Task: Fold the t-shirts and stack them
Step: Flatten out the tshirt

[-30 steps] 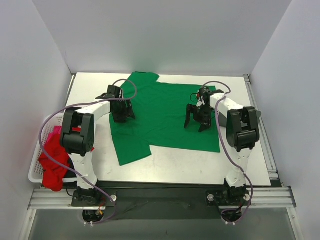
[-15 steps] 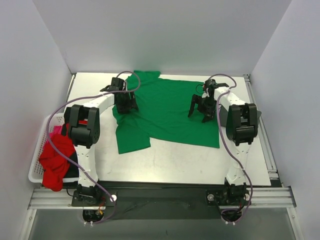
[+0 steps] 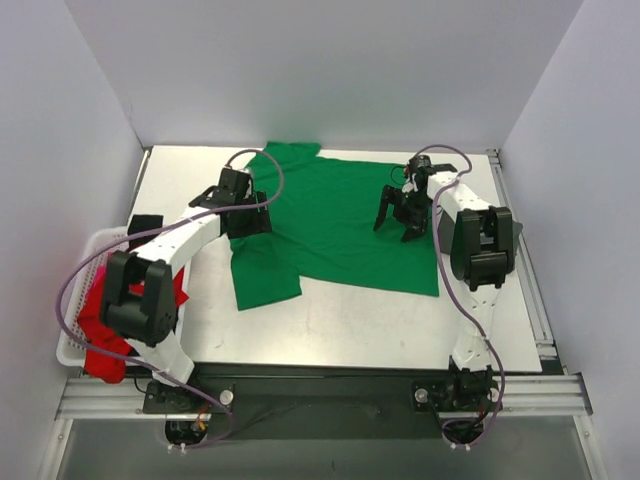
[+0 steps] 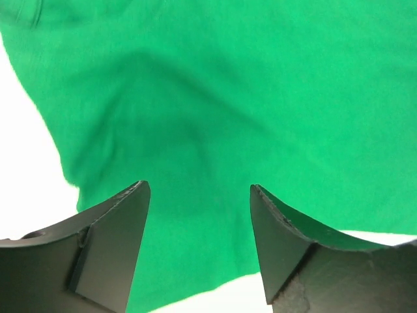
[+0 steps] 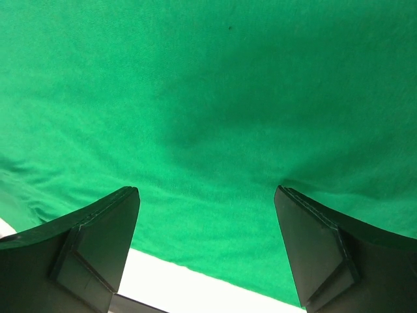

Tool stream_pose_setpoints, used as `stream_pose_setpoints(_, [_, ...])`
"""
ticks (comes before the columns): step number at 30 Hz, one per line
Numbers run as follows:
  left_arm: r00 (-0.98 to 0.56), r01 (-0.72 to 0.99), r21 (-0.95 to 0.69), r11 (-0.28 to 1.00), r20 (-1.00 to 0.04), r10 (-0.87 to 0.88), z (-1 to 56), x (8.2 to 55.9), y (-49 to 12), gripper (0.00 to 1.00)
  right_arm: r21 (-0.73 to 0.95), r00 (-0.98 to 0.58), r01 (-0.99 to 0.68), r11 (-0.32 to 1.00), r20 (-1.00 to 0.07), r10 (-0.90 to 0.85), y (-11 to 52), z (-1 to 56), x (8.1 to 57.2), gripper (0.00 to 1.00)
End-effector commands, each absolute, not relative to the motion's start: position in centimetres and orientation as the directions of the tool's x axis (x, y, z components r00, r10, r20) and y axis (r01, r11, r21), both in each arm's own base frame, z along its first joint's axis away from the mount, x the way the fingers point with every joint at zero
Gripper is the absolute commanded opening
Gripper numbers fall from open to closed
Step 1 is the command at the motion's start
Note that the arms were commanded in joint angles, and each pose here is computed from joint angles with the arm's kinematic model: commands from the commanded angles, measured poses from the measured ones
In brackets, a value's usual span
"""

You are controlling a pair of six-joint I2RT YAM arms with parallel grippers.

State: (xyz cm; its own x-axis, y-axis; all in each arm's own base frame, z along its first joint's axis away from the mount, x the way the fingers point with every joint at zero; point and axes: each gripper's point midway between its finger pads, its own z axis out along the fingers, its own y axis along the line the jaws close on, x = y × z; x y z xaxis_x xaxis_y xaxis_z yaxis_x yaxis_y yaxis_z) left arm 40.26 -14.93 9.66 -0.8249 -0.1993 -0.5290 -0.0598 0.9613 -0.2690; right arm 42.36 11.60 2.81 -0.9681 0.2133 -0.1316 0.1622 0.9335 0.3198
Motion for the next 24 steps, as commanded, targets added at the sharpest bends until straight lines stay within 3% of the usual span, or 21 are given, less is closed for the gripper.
stream_pose_setpoints(1, [-0.81, -0.125, -0.186, 0.975, -0.548, -0.208, 9.8, 36.2, -12.8, 0.71, 0.353, -0.957, 0.146, 0.924, -0.185, 0.222, 11.8, 7.2, 42.3, 0.88])
stream_pose_setpoints(7, [-0.846, -0.217, -0.116, 0.969, -0.473, -0.246, 6.6, 28.7, -9.7, 0.5, 0.365, -0.951, 0.142, 0.92, -0.208, 0.229, 11.9, 8.8, 41.7, 0.88])
stream_pose_setpoints(16, [-0.874, -0.24, -0.111, 0.964, -0.407, -0.264, 4.2, 24.9, -9.2, 0.4, 0.365, -0.949, 0.146, 0.92, -0.212, 0.234, 11.7, 9.7, 40.0, 0.88])
stream_pose_setpoints(24, [-0.892, -0.238, -0.145, 0.96, -0.359, -0.275, 2.3, 24.0, -9.9, 0.4, 0.345, -0.95, 0.156, 0.926, -0.203, 0.236, 11.2, 9.4, 38.2, 0.87])
